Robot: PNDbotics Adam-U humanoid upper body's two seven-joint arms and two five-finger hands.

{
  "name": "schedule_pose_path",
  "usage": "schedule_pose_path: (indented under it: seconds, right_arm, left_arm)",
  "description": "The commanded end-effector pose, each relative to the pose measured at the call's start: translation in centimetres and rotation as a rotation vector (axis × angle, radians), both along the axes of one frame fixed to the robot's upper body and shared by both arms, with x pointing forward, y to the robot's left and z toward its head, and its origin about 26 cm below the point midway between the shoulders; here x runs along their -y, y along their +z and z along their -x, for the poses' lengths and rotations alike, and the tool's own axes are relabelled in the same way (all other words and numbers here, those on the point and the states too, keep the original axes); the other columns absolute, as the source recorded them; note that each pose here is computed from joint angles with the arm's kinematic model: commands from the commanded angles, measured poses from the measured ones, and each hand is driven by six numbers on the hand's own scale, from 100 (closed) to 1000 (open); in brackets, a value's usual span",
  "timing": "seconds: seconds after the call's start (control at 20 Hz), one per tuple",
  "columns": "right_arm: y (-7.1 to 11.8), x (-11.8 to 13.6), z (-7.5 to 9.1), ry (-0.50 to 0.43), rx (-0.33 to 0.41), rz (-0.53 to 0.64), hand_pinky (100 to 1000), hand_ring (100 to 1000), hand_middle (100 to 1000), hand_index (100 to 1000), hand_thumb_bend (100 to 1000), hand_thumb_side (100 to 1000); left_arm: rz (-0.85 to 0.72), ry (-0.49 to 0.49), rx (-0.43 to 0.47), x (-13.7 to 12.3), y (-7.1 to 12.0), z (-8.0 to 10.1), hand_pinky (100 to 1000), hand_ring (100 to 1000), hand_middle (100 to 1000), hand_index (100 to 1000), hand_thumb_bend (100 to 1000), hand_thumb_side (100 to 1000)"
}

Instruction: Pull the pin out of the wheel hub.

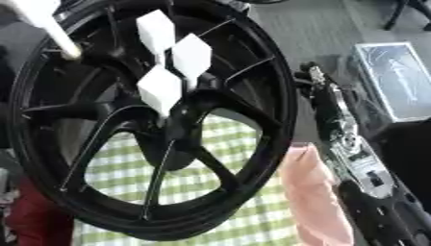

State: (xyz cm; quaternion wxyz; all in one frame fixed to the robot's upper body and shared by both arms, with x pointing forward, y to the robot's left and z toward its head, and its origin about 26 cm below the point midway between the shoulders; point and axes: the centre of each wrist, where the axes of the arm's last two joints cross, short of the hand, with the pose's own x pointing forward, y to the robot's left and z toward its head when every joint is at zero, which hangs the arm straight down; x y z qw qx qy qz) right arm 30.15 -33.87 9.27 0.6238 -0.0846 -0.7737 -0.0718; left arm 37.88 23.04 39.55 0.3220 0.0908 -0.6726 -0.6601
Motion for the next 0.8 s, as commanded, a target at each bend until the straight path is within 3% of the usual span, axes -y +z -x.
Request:
schedule_pose_path:
  seconds: [0.05,0.25,0.45,0.7,0.8]
  right_arm:
    - [1.2,1.0,0.2,-0.020,0.034,0.034,952,797,748,819,100,783]
    - [1.6,1.1,0.2,-0.030,0.049,0.030,952,797,747,819,100,779]
    - [1.9,1.2,0.2,-0.040,0.063,0.022,952,797,747,818,100,772]
    - [2.1,1.1,0.2,-0.046,0.074,0.011,952,797,747,817,100,768]
    - [2.1,1.0,0.2,-0.046,0.077,0.007,952,797,746,817,100,768]
  left_arm:
    - [0.096,0.153,0.131,-5.8,2.6,3.1,426,469,347,337,100,100]
    - [0.229,0.374,0.170,-12.7,0.7,5.1,423,472,360,348,100,100]
    - [0.331,0.617,0.128,-18.3,-3.7,5.5,459,511,412,405,100,100]
    - [0.401,0.838,0.086,-22.2,-9.4,5.5,562,601,546,565,100,100]
    - [0.423,0.881,0.066,-22.9,-11.1,5.5,621,674,622,654,176,165]
